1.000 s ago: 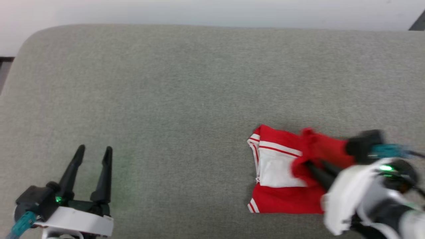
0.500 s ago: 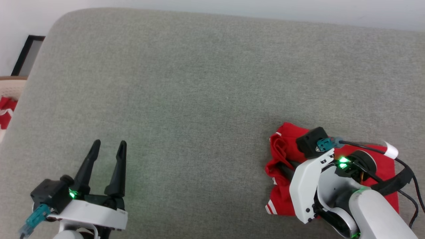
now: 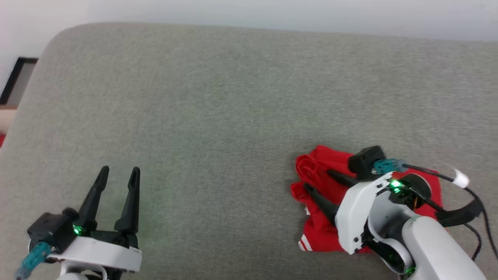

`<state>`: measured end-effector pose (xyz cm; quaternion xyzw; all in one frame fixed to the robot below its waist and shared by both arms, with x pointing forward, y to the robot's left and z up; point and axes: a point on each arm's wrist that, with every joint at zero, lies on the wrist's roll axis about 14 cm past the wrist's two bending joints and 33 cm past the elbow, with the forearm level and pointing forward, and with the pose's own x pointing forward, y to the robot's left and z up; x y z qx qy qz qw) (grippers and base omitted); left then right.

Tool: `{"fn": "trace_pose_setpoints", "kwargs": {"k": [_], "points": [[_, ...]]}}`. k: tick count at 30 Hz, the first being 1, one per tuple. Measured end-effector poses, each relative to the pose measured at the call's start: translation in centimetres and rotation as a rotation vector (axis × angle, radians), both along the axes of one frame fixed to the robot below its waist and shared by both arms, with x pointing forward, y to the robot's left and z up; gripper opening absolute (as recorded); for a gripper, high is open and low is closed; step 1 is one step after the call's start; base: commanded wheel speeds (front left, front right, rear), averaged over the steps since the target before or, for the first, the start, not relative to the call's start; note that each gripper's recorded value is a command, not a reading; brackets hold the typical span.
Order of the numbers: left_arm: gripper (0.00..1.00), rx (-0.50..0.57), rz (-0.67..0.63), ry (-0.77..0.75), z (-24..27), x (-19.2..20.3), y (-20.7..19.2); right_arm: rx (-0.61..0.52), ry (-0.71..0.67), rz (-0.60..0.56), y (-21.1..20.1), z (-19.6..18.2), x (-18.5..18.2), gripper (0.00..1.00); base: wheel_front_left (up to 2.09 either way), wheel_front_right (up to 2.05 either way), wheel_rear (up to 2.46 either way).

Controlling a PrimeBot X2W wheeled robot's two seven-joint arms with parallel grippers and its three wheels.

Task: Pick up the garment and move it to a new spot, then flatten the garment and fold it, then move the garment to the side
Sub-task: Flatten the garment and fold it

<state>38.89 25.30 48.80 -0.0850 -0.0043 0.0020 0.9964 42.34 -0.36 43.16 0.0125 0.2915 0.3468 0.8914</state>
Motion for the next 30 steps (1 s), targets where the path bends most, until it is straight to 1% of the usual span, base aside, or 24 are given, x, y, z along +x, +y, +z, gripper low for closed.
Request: {"fn": "trace_pose_setpoints", "kwargs": {"k": [3,7,9,14,19,23,30], "points": [[1.0,0.002,-0.017,-0.004,0.1,0.0,-0.5,0.016,-0.029,-0.028,-1.2,1.0,0.2,1.0,0.0,0.0,0.0],[1.0,-0.001,-0.049,-0.011,0.2,0.2,-1.6,0.08,-0.08,-0.09,-3.0,2.9,0.6,1.0,0.0,0.0,0.0],[1.0,-0.003,-0.066,-0.014,0.3,0.3,-2.1,0.119,-0.115,-0.133,-4.1,3.9,0.9,1.0,0.0,0.0,0.0],[1.0,-0.012,-0.102,-0.021,0.4,0.7,-3.4,0.148,-0.188,-0.243,-7.8,4.9,1.4,1.0,0.0,0.0,0.0],[1.0,-0.011,-0.123,0.018,-0.7,0.2,-4.0,0.124,-0.224,-0.345,-11.8,3.9,0.5,1.0,0.0,0.0,0.0],[1.0,-0.001,-0.132,0.034,-1.2,-0.1,-4.1,0.114,-0.293,-0.417,-14.5,4.1,-0.2,1.0,0.0,0.0,0.0],[1.0,0.019,-0.134,0.036,-1.2,-0.6,-4.1,0.108,-0.448,-0.492,-17.0,5.5,-1.1,1.0,0.0,0.0,0.0]]}}
